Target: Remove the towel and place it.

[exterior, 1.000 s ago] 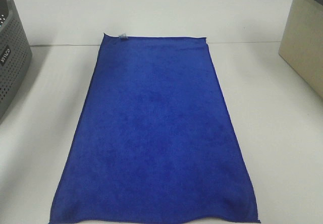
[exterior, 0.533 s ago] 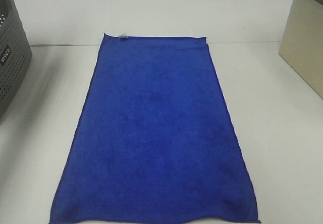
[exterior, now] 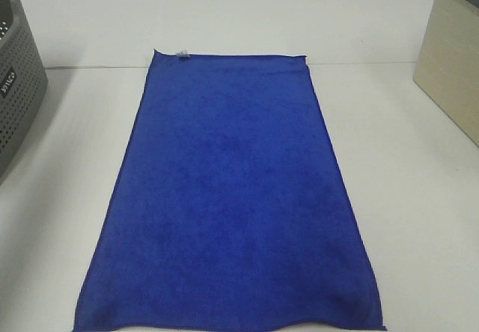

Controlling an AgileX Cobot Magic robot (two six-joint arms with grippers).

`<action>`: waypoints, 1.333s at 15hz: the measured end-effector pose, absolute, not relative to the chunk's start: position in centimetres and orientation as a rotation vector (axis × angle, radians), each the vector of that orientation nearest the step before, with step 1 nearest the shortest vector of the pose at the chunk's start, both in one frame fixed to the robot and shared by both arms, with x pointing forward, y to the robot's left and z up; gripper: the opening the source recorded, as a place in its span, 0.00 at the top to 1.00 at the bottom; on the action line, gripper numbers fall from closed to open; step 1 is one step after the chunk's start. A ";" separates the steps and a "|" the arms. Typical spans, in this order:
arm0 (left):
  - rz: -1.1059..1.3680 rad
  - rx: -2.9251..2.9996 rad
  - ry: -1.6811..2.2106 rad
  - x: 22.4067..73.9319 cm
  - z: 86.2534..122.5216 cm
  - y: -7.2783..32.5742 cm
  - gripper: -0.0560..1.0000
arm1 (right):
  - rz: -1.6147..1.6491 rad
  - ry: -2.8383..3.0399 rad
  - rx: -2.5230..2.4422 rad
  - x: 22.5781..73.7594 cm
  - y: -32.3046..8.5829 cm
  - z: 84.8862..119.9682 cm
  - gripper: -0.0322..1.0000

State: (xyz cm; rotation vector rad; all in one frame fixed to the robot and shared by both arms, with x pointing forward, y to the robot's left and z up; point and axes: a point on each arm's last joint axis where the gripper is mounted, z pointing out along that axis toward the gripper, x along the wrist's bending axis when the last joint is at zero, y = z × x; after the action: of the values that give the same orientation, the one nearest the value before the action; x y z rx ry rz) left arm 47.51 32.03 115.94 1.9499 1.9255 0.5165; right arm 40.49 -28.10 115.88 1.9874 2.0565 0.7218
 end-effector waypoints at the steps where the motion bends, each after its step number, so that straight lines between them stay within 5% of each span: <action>1: 0.531 1.940 1.918 45.2 115.6 31.8 0.21 | 0.737 2.048 1.976 37.8 -28.1 115.0 0.24; 8: 0.792 1.785 1.771 36.1 110.3 31.2 0.21 | 0.891 1.899 1.728 26.5 -28.2 108.4 0.24; 13: 0.961 1.678 1.655 29.8 106.3 30.7 0.21 | 0.906 1.901 1.587 24.0 -28.2 104.2 0.24; 20: 1.157 1.435 1.416 24.2 107.1 29.9 0.21 | 0.887 1.898 1.563 23.7 -28.3 103.1 0.24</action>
State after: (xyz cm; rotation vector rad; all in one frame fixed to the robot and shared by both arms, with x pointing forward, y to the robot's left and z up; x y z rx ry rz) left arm 24.22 29.89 107.12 1.4351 1.4160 1.1573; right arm 23.67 -28.34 103.12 1.5634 1.8985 0.8867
